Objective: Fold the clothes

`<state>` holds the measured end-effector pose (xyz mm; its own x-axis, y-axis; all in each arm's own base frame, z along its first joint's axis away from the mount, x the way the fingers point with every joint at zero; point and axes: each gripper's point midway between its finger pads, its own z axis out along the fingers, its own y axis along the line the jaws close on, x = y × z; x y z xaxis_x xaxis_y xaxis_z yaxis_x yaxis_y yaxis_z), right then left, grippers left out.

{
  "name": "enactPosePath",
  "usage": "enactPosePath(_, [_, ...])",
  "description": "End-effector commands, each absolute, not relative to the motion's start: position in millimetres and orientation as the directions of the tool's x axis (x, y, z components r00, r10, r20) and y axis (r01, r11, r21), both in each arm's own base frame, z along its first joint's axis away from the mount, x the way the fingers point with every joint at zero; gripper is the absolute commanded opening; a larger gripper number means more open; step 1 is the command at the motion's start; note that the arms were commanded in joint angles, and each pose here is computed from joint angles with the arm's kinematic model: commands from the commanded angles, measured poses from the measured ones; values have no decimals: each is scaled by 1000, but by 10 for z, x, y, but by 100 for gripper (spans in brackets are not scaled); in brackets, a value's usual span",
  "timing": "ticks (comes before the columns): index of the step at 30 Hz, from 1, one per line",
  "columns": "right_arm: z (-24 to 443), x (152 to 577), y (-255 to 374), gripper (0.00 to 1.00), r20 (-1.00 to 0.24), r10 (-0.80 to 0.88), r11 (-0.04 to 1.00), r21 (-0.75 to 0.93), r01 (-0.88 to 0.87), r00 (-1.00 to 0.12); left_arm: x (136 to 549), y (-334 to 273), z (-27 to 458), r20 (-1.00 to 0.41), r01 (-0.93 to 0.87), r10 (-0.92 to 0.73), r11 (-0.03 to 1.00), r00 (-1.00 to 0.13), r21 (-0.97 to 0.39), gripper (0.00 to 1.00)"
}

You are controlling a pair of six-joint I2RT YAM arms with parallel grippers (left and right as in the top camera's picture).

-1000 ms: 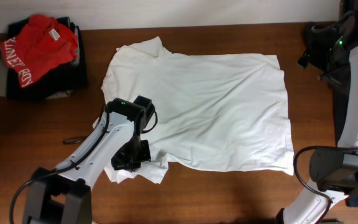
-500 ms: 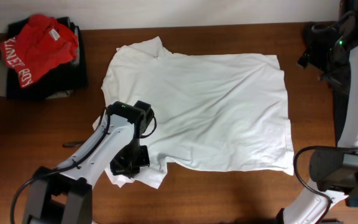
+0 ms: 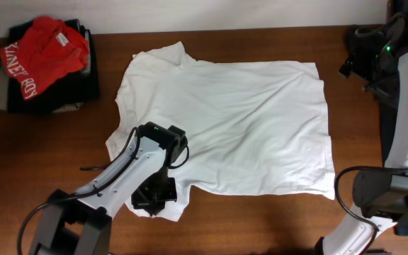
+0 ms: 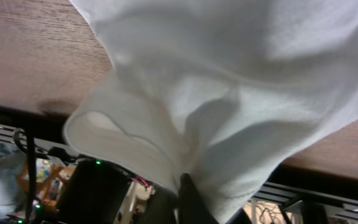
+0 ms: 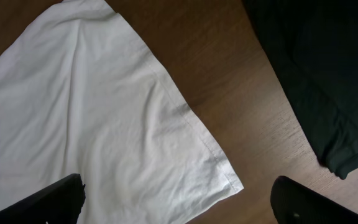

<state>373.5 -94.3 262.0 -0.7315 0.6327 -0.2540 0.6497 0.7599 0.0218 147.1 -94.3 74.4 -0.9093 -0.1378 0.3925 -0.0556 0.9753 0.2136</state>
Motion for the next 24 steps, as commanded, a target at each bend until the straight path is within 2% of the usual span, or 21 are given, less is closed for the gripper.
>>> enactPosePath(1, [2751, 3689, -979, 99, -292, 636, 752, 24, 659, -715, 1451, -906, 765, 383, -52, -137, 973, -913, 225, 60])
enactPosePath(2, [2751, 3689, -979, 99, -292, 636, 751, 24, 659, -714, 1462, -884, 765, 377, -46, -135, 971, -917, 236, 99])
enactPosePath(6, [2751, 3689, -979, 99, -292, 636, 751, 24, 659, -714, 1579, -828, 744, 324, -29, -116, 965, -939, 262, 99])
enactPosePath(10, [2751, 3689, -979, 99, -292, 636, 751, 24, 659, -714, 1881, -835, 805, 228, -81, -137, 968, -964, 238, 97])
enactPosePath(12, [2751, 3689, -979, 99, -292, 636, 751, 24, 659, -714, 2066, -786, 842, 166, -117, -159, 965, -973, 236, 89])
enactPosePath(14, [2751, 3689, -979, 99, -292, 636, 751, 24, 659, -714, 2293, -737, 820, 98, -135, -157, 969, -983, 206, 53])
enactPosePath(16, [2751, 3689, -979, 99, -292, 636, 751, 24, 659, -714, 2458, -688, 784, 53, -167, -179, 970, -982, 176, 26])
enactPosePath(17, [2751, 3689, -979, 99, -292, 636, 752, 24, 659, -715, 2542, -633, 768, 32, -201, -209, 966, -977, 163, 8])
enactPosePath(18, [2751, 3689, -979, 99, -292, 636, 751, 24, 659, -714, 2583, -600, 762, 22, -219, -225, 963, -974, 156, 2])
enactPosePath(19, [2751, 3689, -979, 99, -292, 636, 751, 24, 659, -714, 2634, -556, 749, 11, -244, -248, 959, -969, 147, 1])
enactPosePath(24, [2751, 3689, -979, 98, -292, 636, 751, 24, 659, -714, 2801, -330, 648, -10, -305, -307, 942, -952, 143, 1])
